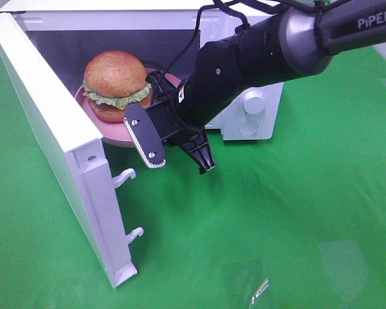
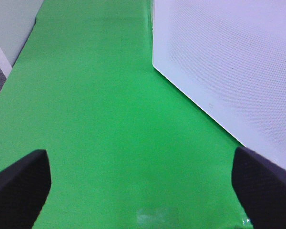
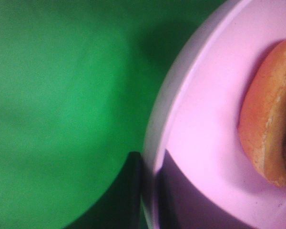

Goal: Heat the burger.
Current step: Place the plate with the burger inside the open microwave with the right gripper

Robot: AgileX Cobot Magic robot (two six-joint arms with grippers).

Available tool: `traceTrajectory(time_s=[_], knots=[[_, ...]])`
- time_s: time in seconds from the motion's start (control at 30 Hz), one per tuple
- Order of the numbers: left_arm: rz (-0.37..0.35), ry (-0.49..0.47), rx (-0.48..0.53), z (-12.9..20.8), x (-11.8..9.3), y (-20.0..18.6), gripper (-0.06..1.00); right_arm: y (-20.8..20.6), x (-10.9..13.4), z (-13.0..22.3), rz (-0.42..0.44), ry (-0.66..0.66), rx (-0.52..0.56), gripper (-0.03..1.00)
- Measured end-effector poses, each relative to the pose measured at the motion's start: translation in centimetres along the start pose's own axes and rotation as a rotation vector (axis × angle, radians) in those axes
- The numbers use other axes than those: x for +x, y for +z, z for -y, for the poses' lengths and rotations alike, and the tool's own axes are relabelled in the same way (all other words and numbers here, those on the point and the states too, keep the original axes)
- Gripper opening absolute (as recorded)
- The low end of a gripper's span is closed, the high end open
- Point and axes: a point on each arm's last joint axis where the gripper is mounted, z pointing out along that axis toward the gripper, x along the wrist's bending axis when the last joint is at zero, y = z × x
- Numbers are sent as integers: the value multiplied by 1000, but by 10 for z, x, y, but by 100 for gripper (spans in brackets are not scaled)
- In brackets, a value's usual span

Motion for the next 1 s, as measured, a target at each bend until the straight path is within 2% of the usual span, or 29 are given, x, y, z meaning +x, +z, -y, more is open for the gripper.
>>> traceTrajectory(time_s=[0.57,1.0], knots=[[0,0,0,0,0,0,95,28,-23,10,36,73,24,5],[0,0,-1,0,0,0,95,40,-25,28,33,101,53,5]])
